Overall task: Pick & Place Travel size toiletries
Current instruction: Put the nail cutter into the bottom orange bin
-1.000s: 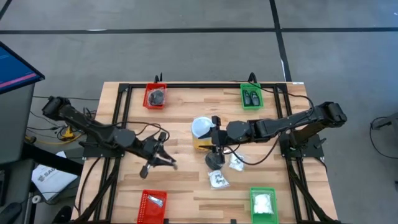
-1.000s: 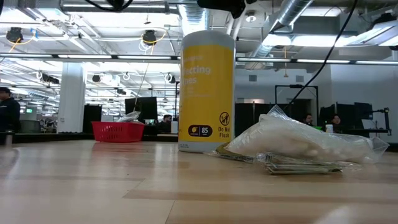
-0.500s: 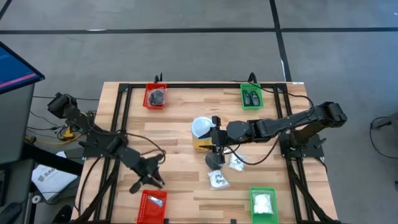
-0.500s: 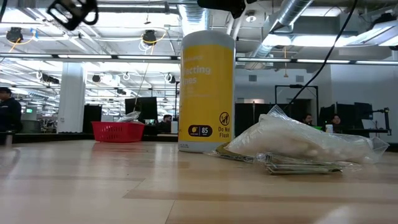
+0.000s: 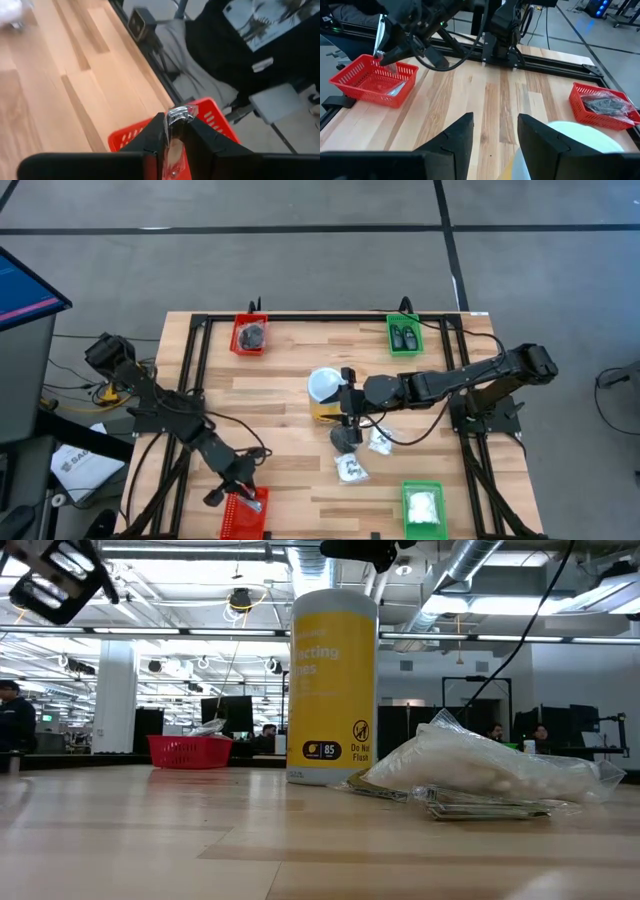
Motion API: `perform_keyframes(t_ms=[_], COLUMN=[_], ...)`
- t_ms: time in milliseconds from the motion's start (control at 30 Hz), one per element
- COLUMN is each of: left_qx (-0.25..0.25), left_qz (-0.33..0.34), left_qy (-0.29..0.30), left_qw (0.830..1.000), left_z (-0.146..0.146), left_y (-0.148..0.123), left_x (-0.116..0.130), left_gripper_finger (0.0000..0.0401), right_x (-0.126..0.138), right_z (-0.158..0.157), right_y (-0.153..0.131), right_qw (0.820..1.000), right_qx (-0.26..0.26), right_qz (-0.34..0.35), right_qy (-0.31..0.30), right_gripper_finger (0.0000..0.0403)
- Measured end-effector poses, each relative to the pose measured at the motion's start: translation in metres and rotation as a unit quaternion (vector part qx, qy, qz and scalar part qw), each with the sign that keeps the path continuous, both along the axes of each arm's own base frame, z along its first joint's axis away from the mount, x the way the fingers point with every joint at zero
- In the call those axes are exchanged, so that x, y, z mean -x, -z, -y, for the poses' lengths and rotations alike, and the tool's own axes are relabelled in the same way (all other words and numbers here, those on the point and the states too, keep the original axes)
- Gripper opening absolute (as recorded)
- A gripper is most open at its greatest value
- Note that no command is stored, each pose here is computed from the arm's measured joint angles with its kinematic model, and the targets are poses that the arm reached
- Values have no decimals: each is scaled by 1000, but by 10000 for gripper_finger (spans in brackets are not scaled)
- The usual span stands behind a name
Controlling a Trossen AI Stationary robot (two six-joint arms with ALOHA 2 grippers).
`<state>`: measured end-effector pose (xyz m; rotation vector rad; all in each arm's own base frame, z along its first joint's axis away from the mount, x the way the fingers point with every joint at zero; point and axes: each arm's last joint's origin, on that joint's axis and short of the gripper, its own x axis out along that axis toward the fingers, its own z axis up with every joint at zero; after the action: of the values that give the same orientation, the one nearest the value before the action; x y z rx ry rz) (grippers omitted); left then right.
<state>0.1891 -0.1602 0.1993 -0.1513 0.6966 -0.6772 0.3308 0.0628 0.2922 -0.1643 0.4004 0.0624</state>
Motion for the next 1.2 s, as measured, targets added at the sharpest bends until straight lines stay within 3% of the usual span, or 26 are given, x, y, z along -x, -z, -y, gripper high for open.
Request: perform_keyframes(t_ms=[233,400,1200], left_qx=[1,14,29], left_qz=[-20,-23,-49], left_qy=[20,37,18], left_qw=[1000,999,998], left_z=[6,11,13], left_y=[13,18,23], left_x=[-6,-9,-12], left_gripper_finger=[36,54,67], right_x=[0,0,1], right_z=[0,0,0], right_y=[0,1,3], right_qw=[1000,1000,1000], right_qx=[0,1,-3], right_qz=[0,-4,-14], right_qy=[0,0,3], right_gripper_finger=[139,137,141])
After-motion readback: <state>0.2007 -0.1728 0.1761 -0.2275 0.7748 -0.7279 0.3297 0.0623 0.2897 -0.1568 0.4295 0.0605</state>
